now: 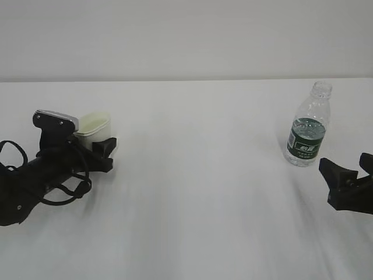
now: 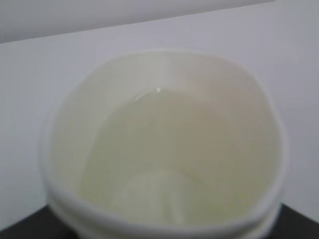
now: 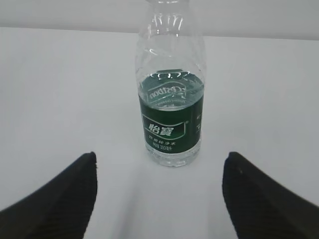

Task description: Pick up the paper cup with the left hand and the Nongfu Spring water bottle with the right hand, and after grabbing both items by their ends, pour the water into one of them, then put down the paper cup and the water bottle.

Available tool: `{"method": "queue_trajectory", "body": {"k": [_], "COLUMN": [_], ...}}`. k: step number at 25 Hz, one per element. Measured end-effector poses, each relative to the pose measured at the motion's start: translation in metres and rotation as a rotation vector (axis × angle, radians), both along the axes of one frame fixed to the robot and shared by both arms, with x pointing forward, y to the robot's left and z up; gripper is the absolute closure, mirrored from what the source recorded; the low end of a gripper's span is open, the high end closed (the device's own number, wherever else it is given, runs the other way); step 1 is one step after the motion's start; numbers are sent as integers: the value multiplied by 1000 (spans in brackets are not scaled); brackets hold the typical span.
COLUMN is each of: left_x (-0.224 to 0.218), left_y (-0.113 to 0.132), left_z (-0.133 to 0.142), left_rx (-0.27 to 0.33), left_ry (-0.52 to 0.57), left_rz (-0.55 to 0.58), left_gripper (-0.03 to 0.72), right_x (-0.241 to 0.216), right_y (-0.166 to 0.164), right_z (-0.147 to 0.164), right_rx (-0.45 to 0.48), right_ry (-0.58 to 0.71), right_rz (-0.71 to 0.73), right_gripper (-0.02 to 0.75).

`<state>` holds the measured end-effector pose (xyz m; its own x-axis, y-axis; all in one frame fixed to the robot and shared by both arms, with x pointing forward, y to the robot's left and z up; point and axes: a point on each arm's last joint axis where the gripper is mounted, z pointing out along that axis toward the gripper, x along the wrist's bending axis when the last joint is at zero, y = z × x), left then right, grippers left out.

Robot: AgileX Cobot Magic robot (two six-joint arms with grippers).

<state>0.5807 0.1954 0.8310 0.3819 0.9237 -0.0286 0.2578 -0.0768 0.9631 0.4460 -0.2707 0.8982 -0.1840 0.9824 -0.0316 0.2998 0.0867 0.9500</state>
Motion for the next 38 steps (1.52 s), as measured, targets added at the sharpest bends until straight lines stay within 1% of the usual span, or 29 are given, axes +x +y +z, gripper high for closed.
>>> {"method": "queue_trajectory", "body": {"k": [8, 20, 23, 31, 38], "left_x": [18, 34, 34, 33, 32], "left_y": [-2, -5, -5, -3, -3], "left_z": [11, 14, 12, -1, -1], "left_rx": [-23, -38, -38, -30, -28], "left_ry": [-62, -105, -105, -72, -71], "left_rz": [32, 44, 47, 62, 62], "left_gripper": [258, 258, 258, 258, 258], "right_x": [0, 0, 0, -1, -1], "right_y": [0, 0, 1, 1, 1], "right_z": [0, 0, 0, 0, 0], "right_rx": [4, 6, 7, 7, 7], "right_ry": [1, 1, 1, 3, 3], "right_rz": [-1, 2, 6, 8, 8], "right_gripper": [150, 150, 150, 150, 150]}}
